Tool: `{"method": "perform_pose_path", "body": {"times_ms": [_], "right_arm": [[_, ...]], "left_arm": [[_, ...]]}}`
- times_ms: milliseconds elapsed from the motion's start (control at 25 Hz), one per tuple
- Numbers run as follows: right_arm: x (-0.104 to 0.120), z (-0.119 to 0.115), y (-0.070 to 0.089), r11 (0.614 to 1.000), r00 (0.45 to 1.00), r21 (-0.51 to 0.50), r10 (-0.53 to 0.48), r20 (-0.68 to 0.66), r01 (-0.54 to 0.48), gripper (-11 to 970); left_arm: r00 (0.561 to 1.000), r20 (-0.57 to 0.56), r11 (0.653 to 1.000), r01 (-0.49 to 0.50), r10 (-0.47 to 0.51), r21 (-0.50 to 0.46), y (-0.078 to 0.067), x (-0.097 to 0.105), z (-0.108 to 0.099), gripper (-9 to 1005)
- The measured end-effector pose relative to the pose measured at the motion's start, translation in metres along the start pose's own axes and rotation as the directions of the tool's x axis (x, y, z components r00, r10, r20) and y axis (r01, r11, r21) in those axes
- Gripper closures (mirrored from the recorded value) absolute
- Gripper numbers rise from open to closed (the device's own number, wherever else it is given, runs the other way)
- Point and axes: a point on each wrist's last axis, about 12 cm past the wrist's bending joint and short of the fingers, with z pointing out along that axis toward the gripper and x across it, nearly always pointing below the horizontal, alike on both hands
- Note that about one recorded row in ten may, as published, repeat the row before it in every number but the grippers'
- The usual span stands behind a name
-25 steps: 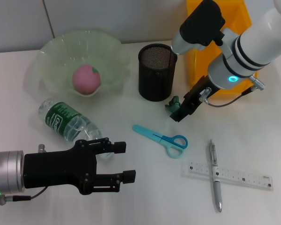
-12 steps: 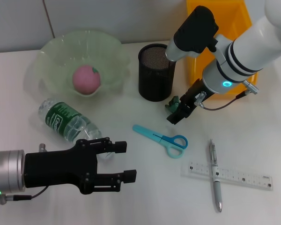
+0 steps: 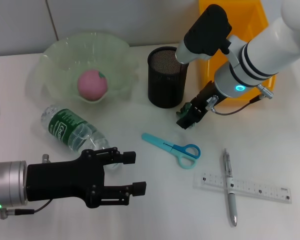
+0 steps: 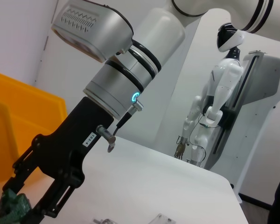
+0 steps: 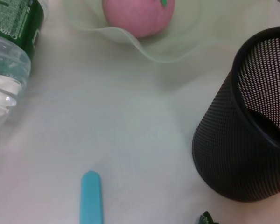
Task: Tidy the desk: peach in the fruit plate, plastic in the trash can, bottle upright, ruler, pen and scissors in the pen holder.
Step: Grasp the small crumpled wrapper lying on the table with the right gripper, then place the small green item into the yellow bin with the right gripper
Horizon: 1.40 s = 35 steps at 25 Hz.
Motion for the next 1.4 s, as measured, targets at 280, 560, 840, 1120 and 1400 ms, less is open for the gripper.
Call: {"method": "perform_pose_path", "body": {"times_ms": [280, 560, 840, 1120, 1400], "right_arm": [[-0.001, 0.002, 0.002, 1.000, 1.000, -0.001, -0.006, 0.004, 0.006, 218], [0.001, 0.004, 0.002, 1.000, 1.000, -0.003, 0.009, 0.018, -0.009, 453], [0.002, 0.003, 0.003, 1.000, 1.000, -0.012, 0.016, 0.013, -0.016, 727], [0.001, 0.000, 0.005, 0.999, 1.000, -0.042, 0.024, 0.004, -0.023, 839], [0.000, -0.018, 0.006, 0.997, 0.999, -0.063, 0.053, 0.011, -0.052, 848]], "left_arm": [[1.000, 0.001, 1.000, 0.002, -0.002, 0.001, 0.000, 0.000, 0.001, 196], [1.000, 0.004, 1.000, 0.002, -0.002, 0.003, 0.000, 0.000, 0.001, 196], [1.000, 0.005, 1.000, 0.002, -0.002, 0.003, 0.000, 0.000, 0.001, 196], [1.000, 0.006, 1.000, -0.001, 0.001, 0.004, 0.000, -0.001, 0.001, 196], [1.000, 0.007, 1.000, -0.003, 0.003, 0.005, 0.000, -0.001, 0.001, 196]]}}
